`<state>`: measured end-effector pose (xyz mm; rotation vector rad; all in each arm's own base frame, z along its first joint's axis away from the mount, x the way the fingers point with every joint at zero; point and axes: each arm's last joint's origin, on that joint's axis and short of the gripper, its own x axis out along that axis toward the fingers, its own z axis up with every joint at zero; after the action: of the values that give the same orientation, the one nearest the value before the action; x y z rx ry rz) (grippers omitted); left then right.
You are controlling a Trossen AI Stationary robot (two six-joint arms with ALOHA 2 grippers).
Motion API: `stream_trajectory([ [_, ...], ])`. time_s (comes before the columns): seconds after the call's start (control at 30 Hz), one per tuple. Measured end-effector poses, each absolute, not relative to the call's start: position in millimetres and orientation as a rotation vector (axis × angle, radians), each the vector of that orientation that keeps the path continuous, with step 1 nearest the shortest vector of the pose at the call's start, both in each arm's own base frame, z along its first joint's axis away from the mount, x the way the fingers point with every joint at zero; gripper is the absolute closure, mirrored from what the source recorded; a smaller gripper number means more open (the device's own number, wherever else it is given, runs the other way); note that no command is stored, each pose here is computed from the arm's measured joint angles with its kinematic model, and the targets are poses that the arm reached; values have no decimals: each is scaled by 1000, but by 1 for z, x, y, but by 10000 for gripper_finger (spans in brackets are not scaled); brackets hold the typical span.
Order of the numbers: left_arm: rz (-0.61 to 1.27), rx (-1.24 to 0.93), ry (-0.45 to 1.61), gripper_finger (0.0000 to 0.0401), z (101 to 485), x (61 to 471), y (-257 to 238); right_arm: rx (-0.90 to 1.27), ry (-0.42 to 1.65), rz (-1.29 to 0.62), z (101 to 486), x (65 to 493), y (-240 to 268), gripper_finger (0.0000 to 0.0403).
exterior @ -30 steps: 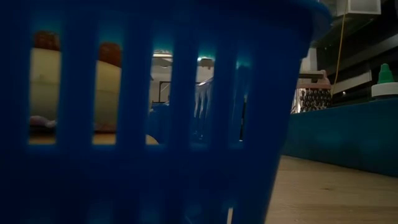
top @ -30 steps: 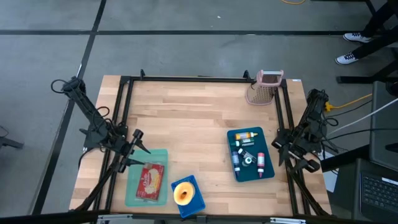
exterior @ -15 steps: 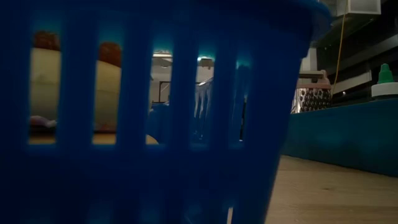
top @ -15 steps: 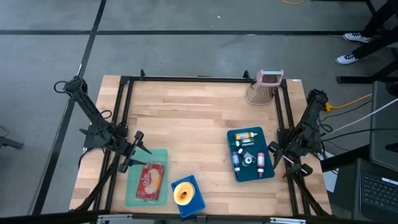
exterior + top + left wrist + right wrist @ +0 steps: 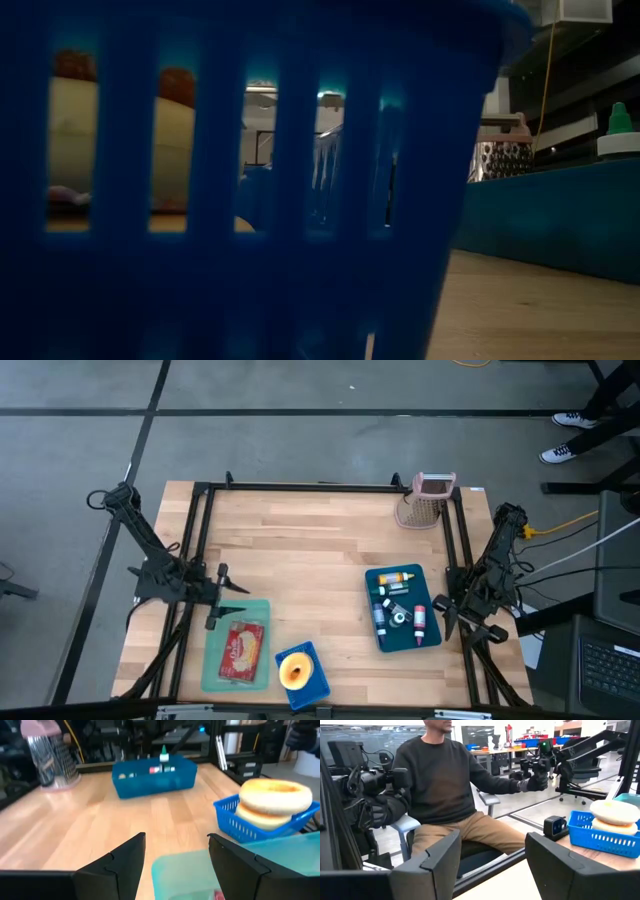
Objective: Pick & Place Food Item
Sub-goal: Return to Home Position
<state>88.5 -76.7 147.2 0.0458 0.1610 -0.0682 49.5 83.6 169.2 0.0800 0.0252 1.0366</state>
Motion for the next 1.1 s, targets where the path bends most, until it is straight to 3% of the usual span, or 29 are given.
stream_trajectory([
  [0.13, -78, 27, 194, 187, 144, 88, -76, 84, 27, 1037, 169, 50, 84, 186],
  [0.33, -299, -40, 180, 187, 149, 88, -84, 93, 33, 1036, 169, 50, 84, 186],
  [0.57, -370, -46, 18, 187, 167, 86, -84, 102, 33, 1017, 169, 50, 83, 186],
  [0.77, -545, -38, -182, 187, 186, 72, -74, 102, 33, 1019, 169, 50, 83, 186],
  [0.93, -480, -67, -133, 187, 181, 68, -66, 101, 34, 1025, 169, 50, 83, 186],
  [1.1, -559, -43, -96, 187, 176, 67, -68, 98, 33, 1028, 169, 50, 83, 186],
])
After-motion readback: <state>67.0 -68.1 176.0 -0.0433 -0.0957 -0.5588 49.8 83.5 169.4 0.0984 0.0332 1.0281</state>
